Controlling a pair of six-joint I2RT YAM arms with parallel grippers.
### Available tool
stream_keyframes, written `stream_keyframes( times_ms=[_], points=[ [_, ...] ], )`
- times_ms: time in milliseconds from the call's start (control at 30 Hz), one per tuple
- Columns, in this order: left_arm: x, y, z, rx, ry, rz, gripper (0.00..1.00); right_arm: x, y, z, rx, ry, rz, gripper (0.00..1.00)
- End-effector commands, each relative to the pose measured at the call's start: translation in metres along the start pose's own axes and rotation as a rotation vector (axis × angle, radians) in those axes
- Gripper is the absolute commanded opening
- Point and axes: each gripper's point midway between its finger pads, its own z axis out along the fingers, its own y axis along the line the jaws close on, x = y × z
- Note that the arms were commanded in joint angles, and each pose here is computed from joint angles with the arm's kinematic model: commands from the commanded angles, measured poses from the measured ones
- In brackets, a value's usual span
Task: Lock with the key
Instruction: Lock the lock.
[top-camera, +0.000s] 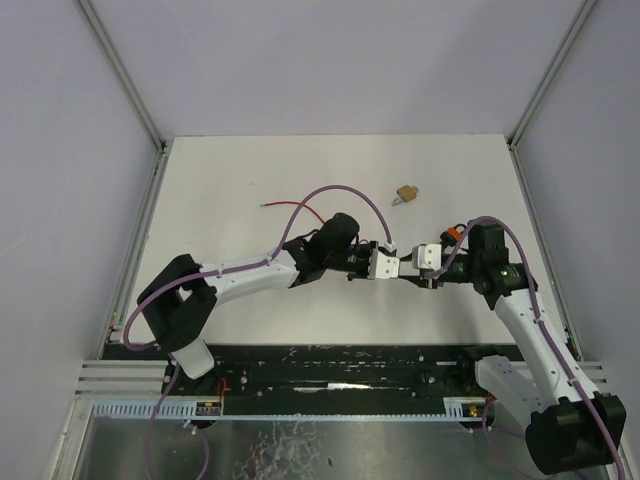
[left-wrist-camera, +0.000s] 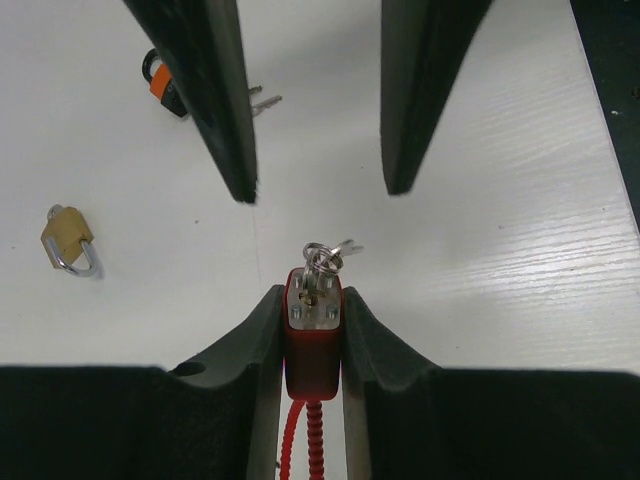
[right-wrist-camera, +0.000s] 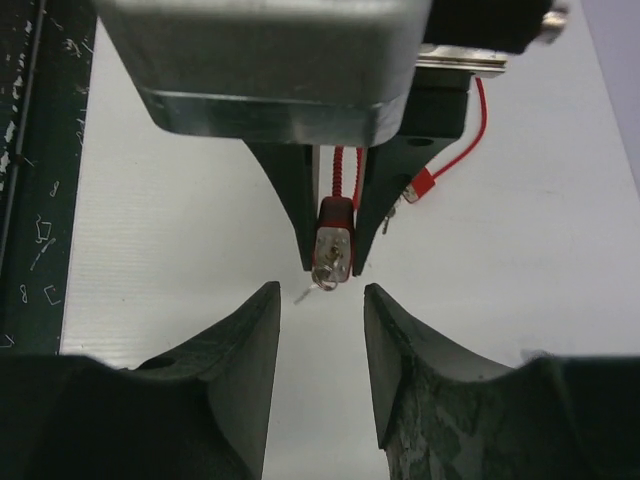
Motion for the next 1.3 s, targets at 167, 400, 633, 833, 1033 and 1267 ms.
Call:
stream_keyframes(
  times_ms=[167, 400, 633, 833, 1033, 1267],
  points=[
    [-0.034, 0.014, -0.004, -0.035, -0.114, 0.038, 0.00, -0.011, -0.007, 0.018, -0.008, -0.164, 0.040, 0.42],
    [-0.035, 0.013, -0.003, -0.028, -0.114, 0.031, 0.00, 0.005, -0.013, 0.024, 0.020, -0.105, 0.103, 0.36],
    [-0.034, 0.013, -0.003, -0.024, -0.110, 0.028, 0.00, 0.013, -0.003, 0.032, -0.027, -0.063, 0.079, 0.29],
    [-0.036, 0.011, -0.003, -0.009, -0.115, 0.026, 0.00, 0.016, -0.005, 0.034, -0.033, -0.012, 0.014, 0.12],
    [-0.036, 0.006, 0.001, 0.039, -0.109, 0.011, 0.02, 0.013, -0.005, 0.031, -0.046, 0.002, -0.030, 0.00],
    [-0.051, 0.016, -0.016, -0.008, -0.199, -0.043, 0.43, -0.007, -0.022, 0.024, 0.024, 0.000, 0.160, 0.00]
  ],
)
